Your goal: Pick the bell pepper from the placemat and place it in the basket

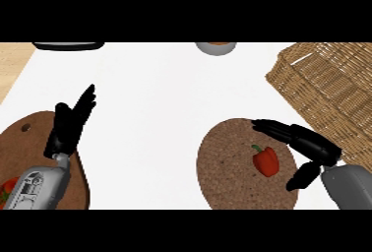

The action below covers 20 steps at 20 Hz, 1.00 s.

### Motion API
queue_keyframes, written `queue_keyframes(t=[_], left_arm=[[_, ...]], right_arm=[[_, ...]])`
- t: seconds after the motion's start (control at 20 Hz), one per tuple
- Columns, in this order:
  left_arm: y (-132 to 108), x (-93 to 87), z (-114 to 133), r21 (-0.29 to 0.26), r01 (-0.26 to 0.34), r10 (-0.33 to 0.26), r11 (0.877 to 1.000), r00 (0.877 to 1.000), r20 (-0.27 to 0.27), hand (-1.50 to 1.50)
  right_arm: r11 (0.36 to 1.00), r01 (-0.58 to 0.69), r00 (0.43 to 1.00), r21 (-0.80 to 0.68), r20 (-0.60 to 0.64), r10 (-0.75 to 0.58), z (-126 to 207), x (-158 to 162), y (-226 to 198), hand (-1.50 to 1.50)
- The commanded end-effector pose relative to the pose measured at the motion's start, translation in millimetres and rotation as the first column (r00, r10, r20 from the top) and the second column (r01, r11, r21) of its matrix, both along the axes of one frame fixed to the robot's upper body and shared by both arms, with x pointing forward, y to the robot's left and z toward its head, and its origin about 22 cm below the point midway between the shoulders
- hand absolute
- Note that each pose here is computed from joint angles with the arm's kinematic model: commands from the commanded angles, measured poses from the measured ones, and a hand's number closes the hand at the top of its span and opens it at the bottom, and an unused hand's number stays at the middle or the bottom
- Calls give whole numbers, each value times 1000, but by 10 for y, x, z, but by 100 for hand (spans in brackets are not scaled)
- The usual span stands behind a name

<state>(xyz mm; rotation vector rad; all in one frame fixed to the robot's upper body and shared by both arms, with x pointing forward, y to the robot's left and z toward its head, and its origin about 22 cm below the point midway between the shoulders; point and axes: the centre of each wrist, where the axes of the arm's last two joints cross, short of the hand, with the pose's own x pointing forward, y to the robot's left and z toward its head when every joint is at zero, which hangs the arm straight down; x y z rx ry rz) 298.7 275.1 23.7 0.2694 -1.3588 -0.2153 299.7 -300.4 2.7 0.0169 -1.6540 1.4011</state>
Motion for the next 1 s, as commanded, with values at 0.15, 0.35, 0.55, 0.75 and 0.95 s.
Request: queue_keyframes(t=[0.15, 0.35, 0.55, 0.75, 0.95], left_arm=[[-15, 72, -80, -15, -2, 2, 1000, 1000, -6, 0], [-9, 3, -111, -4, 5, -5, 1000, 1000, -16, 0], [111, -33, 25, 1, -3, 3, 1000, 1000, 8, 0], [40, -75, 35, -10, 9, -9, 1000, 1000, 11, 0], [27, -143, -104, 1, -3, 3, 1000, 1000, -5, 0]], right_arm=[[1000, -4, 999, -14, -36, 4, -136, -123, -76, -150], [999, -6, 998, -33, -57, 4, -91, -11, 56, -150], [1000, -7, 999, -27, -52, 5, -116, -133, 284, -150], [1000, -10, 999, -27, -49, 8, -315, 14, 201, -150], [996, -49, 998, -75, 38, 52, -267, 6, 238, 150]])
